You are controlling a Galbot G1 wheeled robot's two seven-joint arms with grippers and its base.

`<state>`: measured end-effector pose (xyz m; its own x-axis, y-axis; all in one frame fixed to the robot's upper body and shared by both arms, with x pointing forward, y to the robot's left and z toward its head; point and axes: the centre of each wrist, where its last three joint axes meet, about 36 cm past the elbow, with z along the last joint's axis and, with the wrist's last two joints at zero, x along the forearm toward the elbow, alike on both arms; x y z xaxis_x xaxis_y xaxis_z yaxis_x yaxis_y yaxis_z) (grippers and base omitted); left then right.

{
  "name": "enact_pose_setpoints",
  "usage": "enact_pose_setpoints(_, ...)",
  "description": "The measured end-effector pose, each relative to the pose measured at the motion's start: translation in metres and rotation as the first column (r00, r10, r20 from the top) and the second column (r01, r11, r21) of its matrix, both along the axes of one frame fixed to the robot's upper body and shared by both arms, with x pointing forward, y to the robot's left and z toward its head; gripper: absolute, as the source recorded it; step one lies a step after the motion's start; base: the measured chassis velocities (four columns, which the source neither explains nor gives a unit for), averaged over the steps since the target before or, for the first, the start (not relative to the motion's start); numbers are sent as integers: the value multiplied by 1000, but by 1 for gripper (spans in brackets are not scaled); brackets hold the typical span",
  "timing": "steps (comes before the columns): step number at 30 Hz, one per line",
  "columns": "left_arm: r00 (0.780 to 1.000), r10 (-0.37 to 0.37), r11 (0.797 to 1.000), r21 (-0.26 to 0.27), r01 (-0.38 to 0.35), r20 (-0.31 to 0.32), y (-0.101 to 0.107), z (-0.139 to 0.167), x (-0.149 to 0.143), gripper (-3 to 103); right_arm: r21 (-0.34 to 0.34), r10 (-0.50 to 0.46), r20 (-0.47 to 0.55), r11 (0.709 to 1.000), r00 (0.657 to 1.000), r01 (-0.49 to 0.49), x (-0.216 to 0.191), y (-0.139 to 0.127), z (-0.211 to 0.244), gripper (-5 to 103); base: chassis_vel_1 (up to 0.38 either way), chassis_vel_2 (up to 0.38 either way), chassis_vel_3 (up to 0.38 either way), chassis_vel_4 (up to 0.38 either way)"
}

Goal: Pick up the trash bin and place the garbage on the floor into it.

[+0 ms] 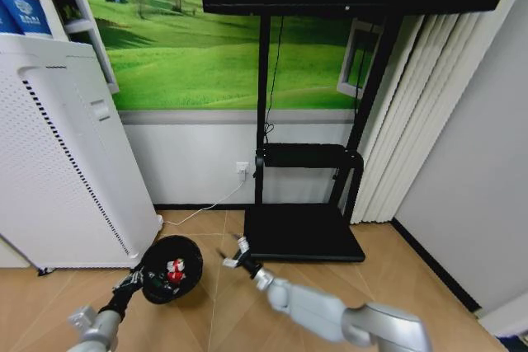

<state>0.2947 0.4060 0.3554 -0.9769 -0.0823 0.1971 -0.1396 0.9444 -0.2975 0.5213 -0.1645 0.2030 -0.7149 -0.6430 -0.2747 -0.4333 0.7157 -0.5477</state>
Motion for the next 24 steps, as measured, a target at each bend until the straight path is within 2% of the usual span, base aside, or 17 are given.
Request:
enact_pose_setpoints(1,1000,-3,1000,2,3,1,-1,2,0,7,-12,-47,-1,999,999,47,3,-22,-1,100,0,0,0,0)
enact_pose_setpoints(2,1000,-3,1000,2,3,1,-1,2,0,7,-12,-47,-1,999,999,47,3,-22,-1,100,0,0,0,0)
enact_pose_setpoints(4,1000,-3,1000,7,3,3,-3,8,1,7,-33,-115,-5,993,993,115,3,-59,-3,100,0,0,0,0)
enact_pose_setpoints(5,1000,-3,1000,7,3,3,-3,8,1,7,-33,-115,-5,993,993,115,3,-59,-3,100,0,0,0,0)
enact_pose_setpoints(9,1000,-8,1000,12,7,12,-8,15,2,7,-43,-176,-6,983,984,176,1,-90,-3,100,0,0,0,0)
enact_pose_setpoints(15,1000,-9,1000,-8,9,8,-23,15,-9,7,-53,-205,-7,978,979,204,2,-102,-4,100,0,0,0,0)
enact_pose_setpoints(17,1000,-17,1000,-18,17,-12,-34,9,-27,7,-57,-218,-10,974,976,217,2,-108,-4,100,0,0,0,0)
enact_pose_setpoints(24,1000,-12,1000,-12,12,-22,-37,3,-38,7,-47,-218,-16,975,976,217,-5,-105,-8,100,0,0,0,0)
